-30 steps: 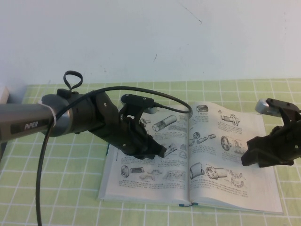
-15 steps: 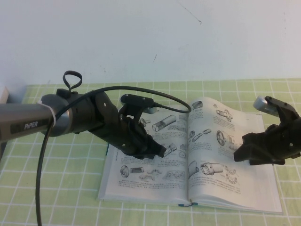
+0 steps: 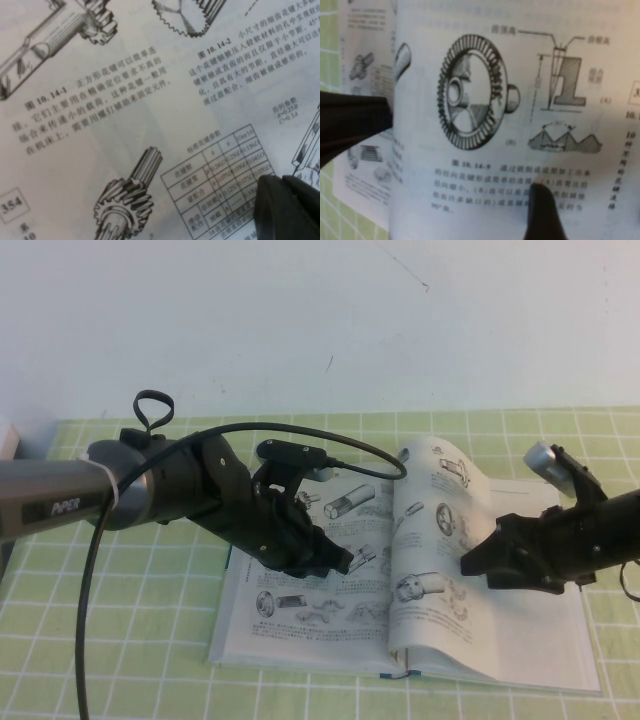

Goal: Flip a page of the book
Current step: Open the closed book

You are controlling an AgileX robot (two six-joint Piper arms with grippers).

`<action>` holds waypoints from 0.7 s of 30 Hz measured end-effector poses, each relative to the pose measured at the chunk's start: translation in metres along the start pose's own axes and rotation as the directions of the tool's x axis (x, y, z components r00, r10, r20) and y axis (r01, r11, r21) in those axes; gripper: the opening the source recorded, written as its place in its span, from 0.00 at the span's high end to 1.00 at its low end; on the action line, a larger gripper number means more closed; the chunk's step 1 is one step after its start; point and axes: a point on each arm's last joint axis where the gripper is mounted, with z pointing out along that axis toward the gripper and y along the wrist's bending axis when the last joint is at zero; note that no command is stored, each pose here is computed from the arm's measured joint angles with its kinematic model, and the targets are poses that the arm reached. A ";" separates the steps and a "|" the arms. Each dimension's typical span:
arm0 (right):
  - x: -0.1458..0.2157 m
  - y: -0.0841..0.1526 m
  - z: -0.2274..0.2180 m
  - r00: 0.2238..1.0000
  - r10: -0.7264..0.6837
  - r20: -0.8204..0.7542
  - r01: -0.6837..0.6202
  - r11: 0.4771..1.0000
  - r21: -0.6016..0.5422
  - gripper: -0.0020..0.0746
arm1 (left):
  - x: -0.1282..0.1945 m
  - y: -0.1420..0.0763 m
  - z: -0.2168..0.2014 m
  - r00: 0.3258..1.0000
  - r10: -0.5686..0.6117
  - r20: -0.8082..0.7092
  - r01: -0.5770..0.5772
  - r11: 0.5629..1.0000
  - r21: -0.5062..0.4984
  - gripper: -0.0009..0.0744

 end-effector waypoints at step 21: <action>-0.004 0.012 0.007 0.997 -0.027 0.070 0.041 0.976 -0.213 0.44 | -0.030 -0.021 -0.049 0.990 0.114 0.085 -0.117 0.993 0.027 0.99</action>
